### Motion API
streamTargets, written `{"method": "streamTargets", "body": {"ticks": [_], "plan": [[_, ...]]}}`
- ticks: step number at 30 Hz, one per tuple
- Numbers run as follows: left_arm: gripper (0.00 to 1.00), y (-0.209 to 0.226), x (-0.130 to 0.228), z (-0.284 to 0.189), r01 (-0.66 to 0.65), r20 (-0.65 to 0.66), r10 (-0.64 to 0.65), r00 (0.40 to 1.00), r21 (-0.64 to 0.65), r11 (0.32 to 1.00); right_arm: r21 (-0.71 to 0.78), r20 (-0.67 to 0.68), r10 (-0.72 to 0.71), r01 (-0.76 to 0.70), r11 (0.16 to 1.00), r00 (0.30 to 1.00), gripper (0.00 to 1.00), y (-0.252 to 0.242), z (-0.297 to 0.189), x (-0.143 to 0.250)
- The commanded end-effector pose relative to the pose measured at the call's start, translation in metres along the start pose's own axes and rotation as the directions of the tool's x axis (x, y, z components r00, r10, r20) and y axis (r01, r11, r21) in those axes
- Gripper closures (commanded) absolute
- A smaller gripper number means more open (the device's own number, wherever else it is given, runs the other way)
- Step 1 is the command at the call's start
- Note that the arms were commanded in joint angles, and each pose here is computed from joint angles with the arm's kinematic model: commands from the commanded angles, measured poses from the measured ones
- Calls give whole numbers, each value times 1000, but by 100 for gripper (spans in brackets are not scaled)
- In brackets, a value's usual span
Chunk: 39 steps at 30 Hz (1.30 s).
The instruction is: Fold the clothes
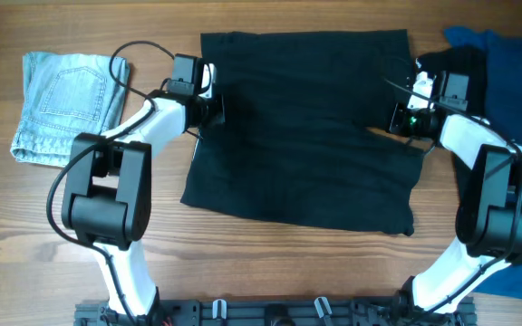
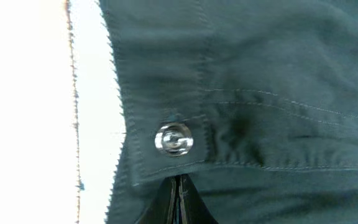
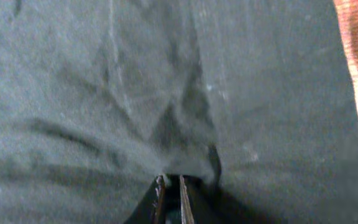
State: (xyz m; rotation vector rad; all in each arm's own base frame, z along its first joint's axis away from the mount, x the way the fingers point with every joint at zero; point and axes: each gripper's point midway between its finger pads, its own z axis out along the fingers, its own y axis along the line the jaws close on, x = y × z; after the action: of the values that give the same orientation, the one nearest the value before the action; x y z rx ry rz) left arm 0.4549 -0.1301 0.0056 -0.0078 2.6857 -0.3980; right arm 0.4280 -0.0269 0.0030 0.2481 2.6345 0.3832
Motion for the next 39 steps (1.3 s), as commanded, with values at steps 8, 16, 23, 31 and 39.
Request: {"method": "streamTargets", "body": {"ticks": [8,16,23,31,39], "plan": [[96,-32,-38,-126,10,124,-14,992,32,999,89,-209,191,-176,980,959,96,30,-127,42],[96,-13,53,-64,89,-246,-83,966,15,996,218,-251,315,-263,940,915,95,-7,-76,111],[96,-4,59,-60,79,-254,-82,964,-25,997,363,-177,344,-264,894,922,95,-49,-34,110],[95,38,65,-68,83,-263,-134,956,-196,977,289,-106,227,-189,939,968,87,-30,-62,43],[83,57,100,-99,196,-376,-296,878,-282,939,230,-245,367,-314,921,897,49,17,-136,57]]}}
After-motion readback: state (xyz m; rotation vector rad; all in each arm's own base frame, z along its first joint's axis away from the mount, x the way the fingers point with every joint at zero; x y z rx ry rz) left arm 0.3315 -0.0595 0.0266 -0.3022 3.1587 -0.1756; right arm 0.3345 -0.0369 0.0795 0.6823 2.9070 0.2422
